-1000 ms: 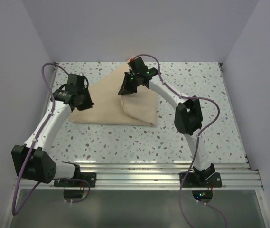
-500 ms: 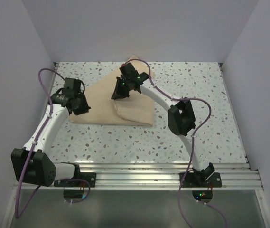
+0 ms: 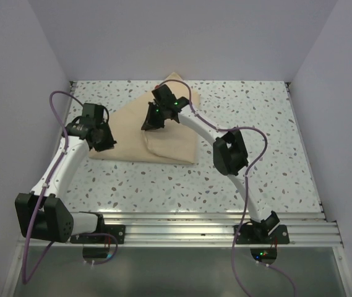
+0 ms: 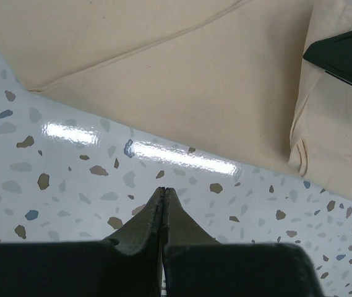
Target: Prepare the surgical pack
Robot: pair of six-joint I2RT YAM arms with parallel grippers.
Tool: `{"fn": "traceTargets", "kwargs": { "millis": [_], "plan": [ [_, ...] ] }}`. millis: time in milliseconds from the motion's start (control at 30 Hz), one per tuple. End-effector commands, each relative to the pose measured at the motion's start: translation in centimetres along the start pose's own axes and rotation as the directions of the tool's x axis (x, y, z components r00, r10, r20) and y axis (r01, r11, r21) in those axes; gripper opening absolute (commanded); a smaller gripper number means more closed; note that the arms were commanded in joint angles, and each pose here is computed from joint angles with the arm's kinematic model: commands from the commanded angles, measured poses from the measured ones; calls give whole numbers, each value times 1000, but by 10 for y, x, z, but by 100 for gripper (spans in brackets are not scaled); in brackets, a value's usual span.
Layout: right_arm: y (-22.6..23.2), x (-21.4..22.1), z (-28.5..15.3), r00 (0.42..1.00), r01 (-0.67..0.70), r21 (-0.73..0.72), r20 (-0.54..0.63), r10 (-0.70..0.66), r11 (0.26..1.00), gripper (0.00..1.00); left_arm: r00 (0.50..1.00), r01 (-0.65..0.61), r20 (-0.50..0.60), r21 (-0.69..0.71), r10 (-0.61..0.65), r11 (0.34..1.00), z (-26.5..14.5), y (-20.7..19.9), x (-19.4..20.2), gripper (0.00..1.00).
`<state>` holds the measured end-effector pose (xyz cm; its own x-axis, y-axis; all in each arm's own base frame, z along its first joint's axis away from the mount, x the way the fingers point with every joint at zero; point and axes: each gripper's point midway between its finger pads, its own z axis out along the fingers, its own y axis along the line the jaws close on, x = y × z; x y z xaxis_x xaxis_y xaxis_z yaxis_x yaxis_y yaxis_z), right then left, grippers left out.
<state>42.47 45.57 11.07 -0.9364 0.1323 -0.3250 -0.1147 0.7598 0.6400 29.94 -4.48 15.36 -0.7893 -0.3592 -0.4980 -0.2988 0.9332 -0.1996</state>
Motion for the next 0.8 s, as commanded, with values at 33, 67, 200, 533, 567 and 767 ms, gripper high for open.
{"fn": "traceTargets", "kwargs": {
  "millis": [33,67,200,533,567,767],
  "plan": [
    [22,-1,10,999,37,-75,9,-36,997,0,999,-15,30,-14,15,1000,-4,9,-4,0],
    [21,2,16,999,34,-79,-3,-35,996,0,999,-14,32,-21,14,1000,-5,11,-4,0],
    [20,11,28,999,26,-85,-36,-29,996,4,999,-14,31,-36,15,999,-4,17,-2,0],
    [73,11,16,997,40,-255,-47,-54,966,57,998,-12,55,-85,16,996,3,32,-8,0],
    [72,10,13,997,37,-259,-54,-52,965,57,998,-5,64,-89,10,996,3,34,-13,0],
    [62,-25,-59,989,149,-174,46,-143,973,57,994,68,94,-147,-55,987,13,55,-41,14]
  ]
}}
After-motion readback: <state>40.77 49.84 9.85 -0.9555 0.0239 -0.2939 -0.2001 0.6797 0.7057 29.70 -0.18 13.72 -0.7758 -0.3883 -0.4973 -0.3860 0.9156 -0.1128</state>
